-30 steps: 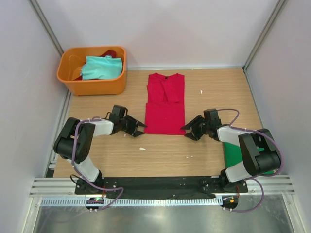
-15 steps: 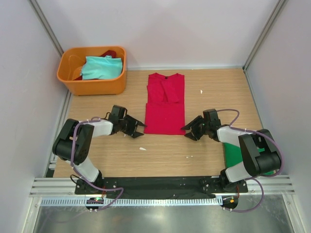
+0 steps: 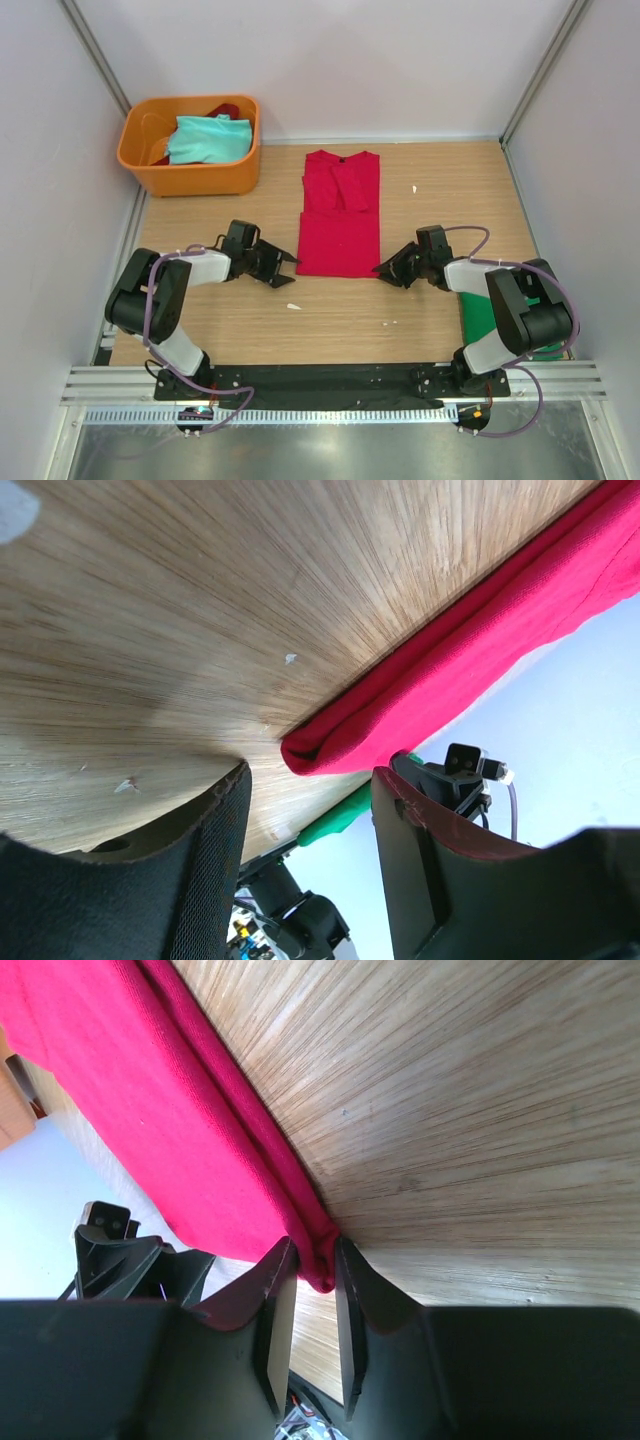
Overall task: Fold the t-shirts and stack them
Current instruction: Fold the tshirt
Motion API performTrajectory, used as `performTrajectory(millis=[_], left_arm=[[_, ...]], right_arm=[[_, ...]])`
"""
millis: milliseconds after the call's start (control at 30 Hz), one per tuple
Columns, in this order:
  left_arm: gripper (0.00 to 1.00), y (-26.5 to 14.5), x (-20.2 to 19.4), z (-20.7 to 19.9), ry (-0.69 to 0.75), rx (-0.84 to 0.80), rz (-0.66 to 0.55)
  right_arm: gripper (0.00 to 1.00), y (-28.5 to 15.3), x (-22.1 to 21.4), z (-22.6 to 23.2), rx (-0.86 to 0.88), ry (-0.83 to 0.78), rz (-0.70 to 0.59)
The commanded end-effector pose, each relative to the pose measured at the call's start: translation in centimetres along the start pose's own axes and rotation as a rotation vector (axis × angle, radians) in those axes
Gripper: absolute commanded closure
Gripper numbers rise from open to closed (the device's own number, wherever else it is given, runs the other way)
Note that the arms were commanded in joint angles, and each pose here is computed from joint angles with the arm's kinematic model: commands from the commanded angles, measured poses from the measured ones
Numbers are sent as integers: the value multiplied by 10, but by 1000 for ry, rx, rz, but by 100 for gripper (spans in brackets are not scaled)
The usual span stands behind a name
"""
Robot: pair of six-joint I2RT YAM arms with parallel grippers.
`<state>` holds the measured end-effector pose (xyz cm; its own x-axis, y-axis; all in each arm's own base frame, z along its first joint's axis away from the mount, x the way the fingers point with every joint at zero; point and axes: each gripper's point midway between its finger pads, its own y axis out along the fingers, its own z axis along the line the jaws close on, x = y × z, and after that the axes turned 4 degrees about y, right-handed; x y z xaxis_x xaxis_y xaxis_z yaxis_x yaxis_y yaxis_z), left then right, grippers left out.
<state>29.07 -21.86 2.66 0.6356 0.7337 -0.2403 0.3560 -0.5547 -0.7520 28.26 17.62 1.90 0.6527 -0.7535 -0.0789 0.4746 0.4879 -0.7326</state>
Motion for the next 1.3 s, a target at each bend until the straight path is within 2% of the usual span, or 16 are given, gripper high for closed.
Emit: performTrajectory(millis=[0, 167, 467, 733, 800, 867, 900, 1067, 1267], left_arm=[[46, 7, 7, 36, -22, 113, -47], [52, 11, 9, 36, -30, 116, -59], [57, 19, 13, 43, -47, 132, -76], [68, 21, 17, 52, -54, 156, -101], [76, 23, 19, 47, -38, 133, -105], [94, 25, 20, 47, -25, 131, -102], [100, 25, 20, 45, 12, 130, -97], [100, 17, 15, 32, 165, 132, -76], [100, -1, -16, 54, 253, 155, -54]], right_arm=[[73, 5, 0, -27, -84, -3, -12], [74, 4, -1, -23, -73, -7, -11], [75, 5, -2, -22, -59, 1, -1], [75, 4, -3, -20, -52, -1, 0], [75, 4, -2, -19, -51, -1, 0], [77, 5, -3, -19, -53, -17, 6], [80, 6, -3, -19, -53, -33, 12], [97, 2, -8, -23, -57, -102, 39], [98, -20, -27, -56, -110, -243, 105]])
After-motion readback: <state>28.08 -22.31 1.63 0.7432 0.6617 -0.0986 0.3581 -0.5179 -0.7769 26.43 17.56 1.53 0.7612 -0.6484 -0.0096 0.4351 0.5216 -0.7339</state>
